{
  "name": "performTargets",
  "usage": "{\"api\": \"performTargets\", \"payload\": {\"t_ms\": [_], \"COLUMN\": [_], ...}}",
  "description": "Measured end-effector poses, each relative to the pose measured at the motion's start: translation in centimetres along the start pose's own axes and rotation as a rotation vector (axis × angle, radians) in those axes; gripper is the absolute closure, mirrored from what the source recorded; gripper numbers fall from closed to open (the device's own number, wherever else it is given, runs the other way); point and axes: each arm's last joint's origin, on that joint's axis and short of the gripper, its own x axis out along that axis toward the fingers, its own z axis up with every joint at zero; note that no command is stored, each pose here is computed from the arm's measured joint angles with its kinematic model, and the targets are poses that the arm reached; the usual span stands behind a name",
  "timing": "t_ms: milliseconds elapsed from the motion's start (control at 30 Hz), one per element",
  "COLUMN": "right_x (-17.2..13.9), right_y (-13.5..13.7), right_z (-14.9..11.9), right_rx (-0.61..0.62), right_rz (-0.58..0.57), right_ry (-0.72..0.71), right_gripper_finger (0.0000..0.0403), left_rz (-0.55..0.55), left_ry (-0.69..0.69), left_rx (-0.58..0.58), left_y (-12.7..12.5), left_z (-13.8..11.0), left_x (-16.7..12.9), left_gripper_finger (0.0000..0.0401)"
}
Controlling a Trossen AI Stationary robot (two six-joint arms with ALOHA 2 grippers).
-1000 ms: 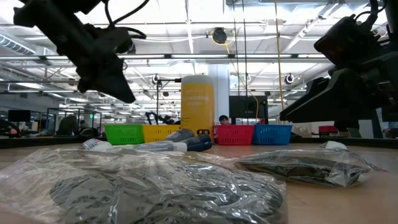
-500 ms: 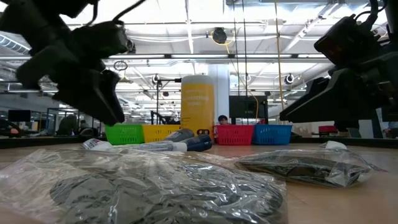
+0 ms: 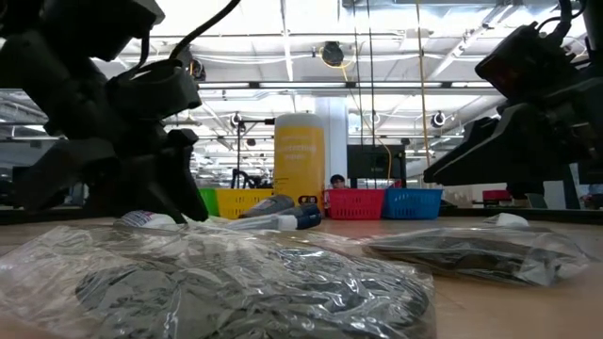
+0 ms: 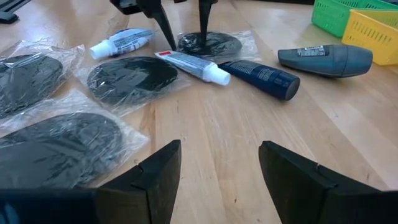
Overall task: Pick & Place Travel size toiletries
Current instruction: Put the black hairbrush into the yellow basket
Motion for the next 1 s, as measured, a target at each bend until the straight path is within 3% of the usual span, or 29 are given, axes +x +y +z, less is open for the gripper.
{"api": "performTargets", "payload": {"t_ms": [333,467,733,833,1000], "right_x": [0.1,0.1,0.1,0.1,0.3], "right_y": [-0.1,-0.1,-0.1,0.0,0.3], "right_z": [0.0,0.0,0.0,0.0,0.4], "right_rx": [0.004,0.004,0.004,-0.004,-0.072], "right_rz": [-0.005,-0.005,-0.004,0.022,0.169], "right_ry": [0.0,0.0,0.0,0.007,-0.014], "right_gripper_finger": [0.0195,0.0195,0.0195,0.0195,0.0195], "left_rz": [0.015,0.044,0.058,-0.011,-0.25], "left_ry": [-0.011,-0.033,-0.248,-0.355,-0.484], "left_rx": [-0.027,-0.064,-0.158,-0.255,-0.376], "left_y": [0.3,0.5,1.9,2.6,3.2], "left_z": [0.1,0.4,3.0,4.1,5.6], "left_x": [-0.3,-1.1,-5.6,-7.5,-8.5], "left_gripper_finger": [0.0387,0.0388,0.0396,0.0399,0.0398]}}
